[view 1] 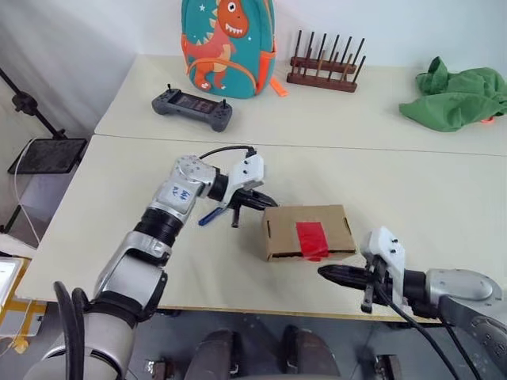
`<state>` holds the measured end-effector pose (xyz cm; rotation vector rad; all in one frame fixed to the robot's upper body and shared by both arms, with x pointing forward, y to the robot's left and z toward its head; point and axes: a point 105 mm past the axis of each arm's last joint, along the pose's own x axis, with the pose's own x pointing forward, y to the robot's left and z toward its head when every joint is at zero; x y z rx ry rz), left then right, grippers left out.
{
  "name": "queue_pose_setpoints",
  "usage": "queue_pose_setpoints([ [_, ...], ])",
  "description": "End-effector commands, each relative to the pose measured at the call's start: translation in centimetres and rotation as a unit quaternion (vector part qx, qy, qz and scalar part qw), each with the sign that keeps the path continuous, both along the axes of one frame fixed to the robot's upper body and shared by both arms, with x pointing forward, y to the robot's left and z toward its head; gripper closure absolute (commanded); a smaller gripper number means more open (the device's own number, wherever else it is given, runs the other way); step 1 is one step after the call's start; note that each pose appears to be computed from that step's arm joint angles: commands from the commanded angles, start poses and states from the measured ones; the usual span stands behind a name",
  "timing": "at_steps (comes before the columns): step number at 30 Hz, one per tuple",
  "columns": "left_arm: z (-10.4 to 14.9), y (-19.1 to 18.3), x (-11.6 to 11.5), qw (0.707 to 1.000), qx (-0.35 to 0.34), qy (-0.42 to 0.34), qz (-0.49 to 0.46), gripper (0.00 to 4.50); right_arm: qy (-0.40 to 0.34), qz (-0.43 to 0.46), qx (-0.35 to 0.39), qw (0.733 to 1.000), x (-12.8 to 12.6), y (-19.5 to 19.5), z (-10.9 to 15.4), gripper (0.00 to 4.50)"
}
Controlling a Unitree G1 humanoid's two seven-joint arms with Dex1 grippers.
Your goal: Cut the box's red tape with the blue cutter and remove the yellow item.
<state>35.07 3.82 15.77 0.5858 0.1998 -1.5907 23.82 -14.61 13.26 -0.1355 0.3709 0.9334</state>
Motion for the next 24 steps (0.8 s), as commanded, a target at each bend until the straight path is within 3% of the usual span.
queue_pose_setpoints([
  [1, -0.1, -1.3, -1.2, 1.000, -0.004, -0.001, -0.022, 4.47, -0.042, -0.067, -0.014, 0.997, 3.1, -2.0, 0.7, 4.50],
  [12, -1.9, -3.7, -2.9, 1.000, -0.022, 0.020, 0.006, 4.47, -0.060, -0.049, -0.063, 0.995, 7.9, -5.0, 1.3, 4.50],
  [19, -1.6, -4.8, -4.3, 0.998, -0.047, 0.034, 0.001, 4.47, -0.111, 0.012, -0.092, 0.989, 9.1, -4.2, 1.2, 4.50],
  [24, -1.0, -4.2, -4.0, 0.998, -0.053, 0.020, 0.021, 4.47, -0.133, 0.018, -0.086, 0.987, 9.9, -3.9, 1.6, 4.50],
])
